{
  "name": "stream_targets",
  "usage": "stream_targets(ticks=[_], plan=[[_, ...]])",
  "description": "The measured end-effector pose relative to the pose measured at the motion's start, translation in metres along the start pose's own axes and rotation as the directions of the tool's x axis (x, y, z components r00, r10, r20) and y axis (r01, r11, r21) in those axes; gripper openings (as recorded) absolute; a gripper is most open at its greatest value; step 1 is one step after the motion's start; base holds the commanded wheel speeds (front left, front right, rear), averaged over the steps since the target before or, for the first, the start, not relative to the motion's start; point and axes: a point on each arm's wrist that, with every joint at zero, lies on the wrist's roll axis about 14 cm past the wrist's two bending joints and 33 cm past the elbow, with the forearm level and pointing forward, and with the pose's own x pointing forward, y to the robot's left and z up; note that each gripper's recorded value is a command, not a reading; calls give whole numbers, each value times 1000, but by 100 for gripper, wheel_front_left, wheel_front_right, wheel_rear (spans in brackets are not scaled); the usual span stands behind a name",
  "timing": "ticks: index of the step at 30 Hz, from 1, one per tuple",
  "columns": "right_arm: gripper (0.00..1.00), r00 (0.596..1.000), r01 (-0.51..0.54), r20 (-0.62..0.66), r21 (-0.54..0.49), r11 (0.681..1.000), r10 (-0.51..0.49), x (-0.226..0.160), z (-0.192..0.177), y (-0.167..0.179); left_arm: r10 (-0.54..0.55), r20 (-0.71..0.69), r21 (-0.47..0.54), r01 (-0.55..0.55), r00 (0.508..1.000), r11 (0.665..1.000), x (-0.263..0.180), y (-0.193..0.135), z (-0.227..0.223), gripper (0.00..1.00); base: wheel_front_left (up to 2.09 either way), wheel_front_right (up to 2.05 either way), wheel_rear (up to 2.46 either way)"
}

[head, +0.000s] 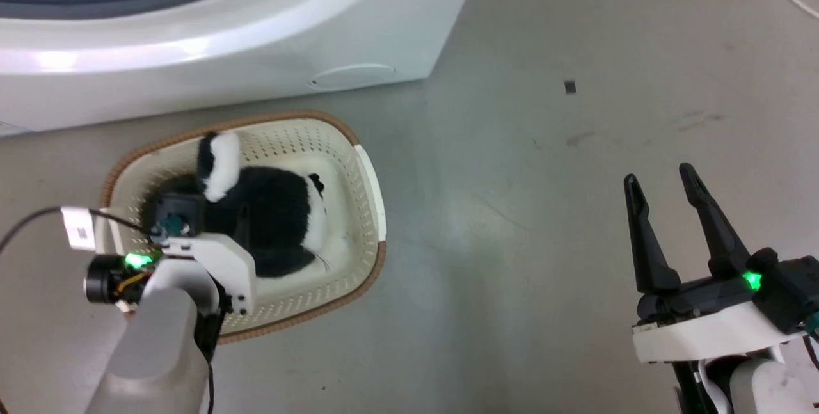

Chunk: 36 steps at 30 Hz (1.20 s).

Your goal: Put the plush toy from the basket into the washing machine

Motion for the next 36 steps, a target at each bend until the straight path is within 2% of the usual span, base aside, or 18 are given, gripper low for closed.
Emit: stream_targets(ticks=[19,27,36], plan=[[100,993,77,-94,28,997,-74,6,-43,-24,33,-202,105,-11,979,994,74,25,-46,100,0,0,0],[100,990,82,-121,34,996,-77,12,-60,-25,48,-272,131,-12,961,991,96,34,-72,100,0,0,0],[100,983,97,-159,26,995,-92,14,-80,-30,3,-242,117,26,970,993,126,27,-78,100,0,0,0]])
